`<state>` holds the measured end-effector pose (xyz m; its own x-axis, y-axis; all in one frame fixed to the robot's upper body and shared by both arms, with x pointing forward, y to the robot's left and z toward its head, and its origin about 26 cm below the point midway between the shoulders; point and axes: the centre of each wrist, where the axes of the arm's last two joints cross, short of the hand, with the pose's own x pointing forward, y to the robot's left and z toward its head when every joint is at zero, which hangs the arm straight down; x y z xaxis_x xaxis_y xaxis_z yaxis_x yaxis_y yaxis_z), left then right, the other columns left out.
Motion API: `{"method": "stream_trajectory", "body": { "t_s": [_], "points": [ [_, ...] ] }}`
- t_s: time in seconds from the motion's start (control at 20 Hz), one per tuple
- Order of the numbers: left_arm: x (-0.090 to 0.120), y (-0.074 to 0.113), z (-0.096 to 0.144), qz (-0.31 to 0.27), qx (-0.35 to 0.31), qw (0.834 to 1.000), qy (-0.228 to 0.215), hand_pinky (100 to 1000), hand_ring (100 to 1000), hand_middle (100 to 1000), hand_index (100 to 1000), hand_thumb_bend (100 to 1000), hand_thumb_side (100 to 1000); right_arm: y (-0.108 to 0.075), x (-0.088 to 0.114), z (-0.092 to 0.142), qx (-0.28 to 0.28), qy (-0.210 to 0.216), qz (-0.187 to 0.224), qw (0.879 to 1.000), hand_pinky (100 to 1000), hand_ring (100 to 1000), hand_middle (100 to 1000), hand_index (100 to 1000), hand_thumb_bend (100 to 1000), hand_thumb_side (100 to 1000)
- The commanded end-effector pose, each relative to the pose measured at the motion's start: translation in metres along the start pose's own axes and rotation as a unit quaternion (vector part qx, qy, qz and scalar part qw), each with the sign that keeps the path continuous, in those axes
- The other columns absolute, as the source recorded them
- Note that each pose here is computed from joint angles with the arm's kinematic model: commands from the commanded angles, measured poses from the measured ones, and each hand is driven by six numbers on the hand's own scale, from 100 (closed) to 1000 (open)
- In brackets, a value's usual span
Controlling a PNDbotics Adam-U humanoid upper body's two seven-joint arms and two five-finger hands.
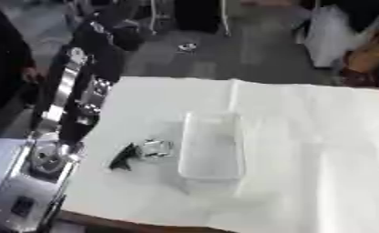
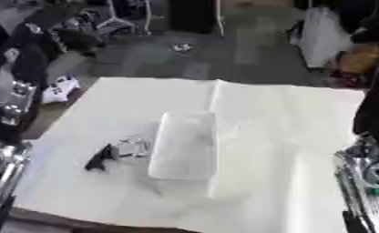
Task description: Pick up objects on the table and place them in the box.
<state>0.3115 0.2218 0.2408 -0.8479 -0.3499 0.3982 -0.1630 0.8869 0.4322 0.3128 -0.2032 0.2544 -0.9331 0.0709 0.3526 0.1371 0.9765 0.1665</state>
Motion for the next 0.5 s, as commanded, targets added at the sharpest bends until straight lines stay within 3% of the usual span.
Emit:
{"method": "stream_trajectory", "body": {
  "t_s": [0.05, 0.5],
  "points": [
    [0.0041, 0.0051, -0.0057, -0.011, -0.003, 1.000, -0.016, 681, 712, 863, 891, 258, 1000, 0.0007, 0.0052, -0.0070, 0.001, -0.014, -0.005, 1.000, 465, 535, 624, 851, 174, 1000],
    [0.0032, 0.0050, -0.0051, -0.011, -0.004, 1.000, -0.014, 681, 711, 863, 891, 258, 1000, 0.0008, 0.0051, -0.0069, 0.002, -0.013, -0.005, 1.000, 464, 535, 624, 851, 176, 1000]
  ]
}}
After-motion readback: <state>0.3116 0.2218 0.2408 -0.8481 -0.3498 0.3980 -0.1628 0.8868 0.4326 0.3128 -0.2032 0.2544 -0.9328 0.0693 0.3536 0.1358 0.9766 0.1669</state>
